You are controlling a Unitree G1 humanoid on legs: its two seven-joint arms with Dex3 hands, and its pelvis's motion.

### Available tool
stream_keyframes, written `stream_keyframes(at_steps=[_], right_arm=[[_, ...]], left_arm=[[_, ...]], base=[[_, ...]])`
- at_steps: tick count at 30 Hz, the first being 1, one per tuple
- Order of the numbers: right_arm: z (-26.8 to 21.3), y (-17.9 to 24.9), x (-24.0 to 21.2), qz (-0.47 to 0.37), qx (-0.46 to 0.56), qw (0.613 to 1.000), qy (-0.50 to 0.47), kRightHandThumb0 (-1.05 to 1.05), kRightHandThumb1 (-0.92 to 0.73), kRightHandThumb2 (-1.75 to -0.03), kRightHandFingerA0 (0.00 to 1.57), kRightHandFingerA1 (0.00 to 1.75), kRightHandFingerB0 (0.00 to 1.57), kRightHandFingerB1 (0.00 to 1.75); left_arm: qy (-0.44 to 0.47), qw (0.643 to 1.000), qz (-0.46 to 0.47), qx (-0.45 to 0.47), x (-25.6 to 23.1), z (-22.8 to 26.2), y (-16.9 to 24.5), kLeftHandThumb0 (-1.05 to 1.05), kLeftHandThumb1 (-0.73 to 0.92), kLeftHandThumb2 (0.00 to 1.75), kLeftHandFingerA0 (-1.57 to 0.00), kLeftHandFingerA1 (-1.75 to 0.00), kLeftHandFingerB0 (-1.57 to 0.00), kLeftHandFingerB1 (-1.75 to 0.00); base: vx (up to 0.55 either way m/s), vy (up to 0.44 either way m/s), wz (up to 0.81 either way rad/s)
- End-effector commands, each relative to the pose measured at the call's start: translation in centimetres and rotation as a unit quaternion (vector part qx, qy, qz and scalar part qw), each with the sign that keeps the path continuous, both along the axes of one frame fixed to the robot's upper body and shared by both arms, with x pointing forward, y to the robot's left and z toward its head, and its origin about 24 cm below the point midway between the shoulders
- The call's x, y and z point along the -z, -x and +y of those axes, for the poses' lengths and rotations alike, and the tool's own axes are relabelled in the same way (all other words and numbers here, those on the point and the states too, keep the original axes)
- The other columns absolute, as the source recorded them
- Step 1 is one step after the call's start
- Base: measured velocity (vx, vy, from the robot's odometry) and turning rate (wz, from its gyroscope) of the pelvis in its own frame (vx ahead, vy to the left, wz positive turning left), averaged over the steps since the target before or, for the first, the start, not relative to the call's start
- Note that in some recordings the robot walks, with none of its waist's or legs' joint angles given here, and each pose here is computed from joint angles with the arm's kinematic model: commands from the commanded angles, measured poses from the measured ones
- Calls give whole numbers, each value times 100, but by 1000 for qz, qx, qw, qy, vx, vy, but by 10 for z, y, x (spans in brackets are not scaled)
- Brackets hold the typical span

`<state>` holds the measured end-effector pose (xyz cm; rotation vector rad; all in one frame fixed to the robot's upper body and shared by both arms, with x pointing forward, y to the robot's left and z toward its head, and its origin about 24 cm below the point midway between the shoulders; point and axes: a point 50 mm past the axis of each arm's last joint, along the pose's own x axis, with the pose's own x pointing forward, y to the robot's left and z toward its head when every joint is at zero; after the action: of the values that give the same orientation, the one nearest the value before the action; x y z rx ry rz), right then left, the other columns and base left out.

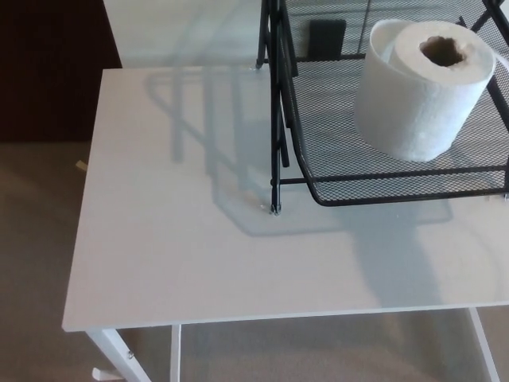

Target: The robot walks towards a desk on which a file tray is kept in the middle and a toilet paper roll is kept on its right. The robot uses its right hand to hook on finger in the gap of the roll and grabs it, lifts it and places it on the tray.

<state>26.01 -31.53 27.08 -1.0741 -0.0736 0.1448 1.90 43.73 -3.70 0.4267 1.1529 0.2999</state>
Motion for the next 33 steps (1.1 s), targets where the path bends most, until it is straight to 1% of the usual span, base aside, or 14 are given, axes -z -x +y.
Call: stream_keyframes(at_steps=[1,8,18,20,21,22,23,27,28,29,30,31,32,33], right_arm=[[-81,203,168,-196,386,867,-247,-54,-65,-59,29,75,26,45],[-64,242,236,-185,456,827,-272,-46,-67,-57,24,101,23,56],[-48,281,274,-92,524,822,-203,-61,-75,-62,9,99,14,68],[-48,292,276,-91,533,817,-201,-57,-73,-62,10,96,16,67],[-49,297,279,-84,559,802,-194,-55,-52,-96,37,82,18,62],[-50,300,280,-81,570,795,-191,-55,-52,-96,37,82,18,62],[-51,304,282,-80,572,796,-181,-56,-73,-60,22,112,17,75],[-52,320,290,-24,572,804,-159,-55,-75,-58,17,109,16,69],[-53,317,294,-17,569,805,-167,-60,-55,-97,42,89,18,64],[-54,308,299,32,546,807,-223,-62,-70,-59,11,92,19,64],[-56,302,306,79,549,809,-193,-65,-56,-89,25,78,19,57],[-58,294,308,80,541,816,-188,-52,-62,-58,31,91,30,51],[-61,277,312,92,523,818,-221,-48,-56,-59,0,68,35,55],[-64,266,314,121,512,819,-230,-47,-56,-52,47,160,44,54]], left_arm=[[-24,999,-23,-7,-10,11,-8,-69,85,107,-21,-52,-11,-45],[-31,999,-19,3,-14,14,-10,-69,86,107,-22,-53,-11,-45],[-32,999,-25,-8,-17,16,-7,-71,86,107,-19,-52,-10,-44],[-32,999,-20,-7,-17,17,-4,-70,92,84,-23,-45,-13,-35],[-35,999,-17,-2,-17,17,-4,-73,86,107,-18,-51,-12,-45],[-36,999,-16,0,-17,17,-4,-73,86,107,-18,-51,-12,-45],[-37,999,-14,0,-17,17,-3,-72,86,107,-18,-50,-12,-45],[-38,999,-11,-9,-14,16,-3,-72,86,107,-20,-52,-12,-45],[-34,999,-13,-10,-14,16,-4,-70,92,84,-23,-45,-14,-35],[-34,999,-9,0,-13,14,-5,-73,86,107,-18,-51,-12,-45],[-32,999,-9,3,-13,14,-5,-73,86,107,-18,-52,-12,-45],[-32,999,-9,6,-14,14,-5,-72,87,107,-18,-51,-12,-45],[-32,999,-10,5,-13,13,-6,-72,86,108,-19,-51,-13,-46],[-35,999,-9,7,-13,13,-7,-71,86,108,-22,-53,-13,-46]], base=[[0,0,0],[0,0,0],[0,0,0],[0,0,0],[0,0,0],[0,0,0],[0,0,0],[0,0,0],[0,0,0],[0,0,0],[0,0,0],[0,0,0],[0,0,0],[0,0,0]])
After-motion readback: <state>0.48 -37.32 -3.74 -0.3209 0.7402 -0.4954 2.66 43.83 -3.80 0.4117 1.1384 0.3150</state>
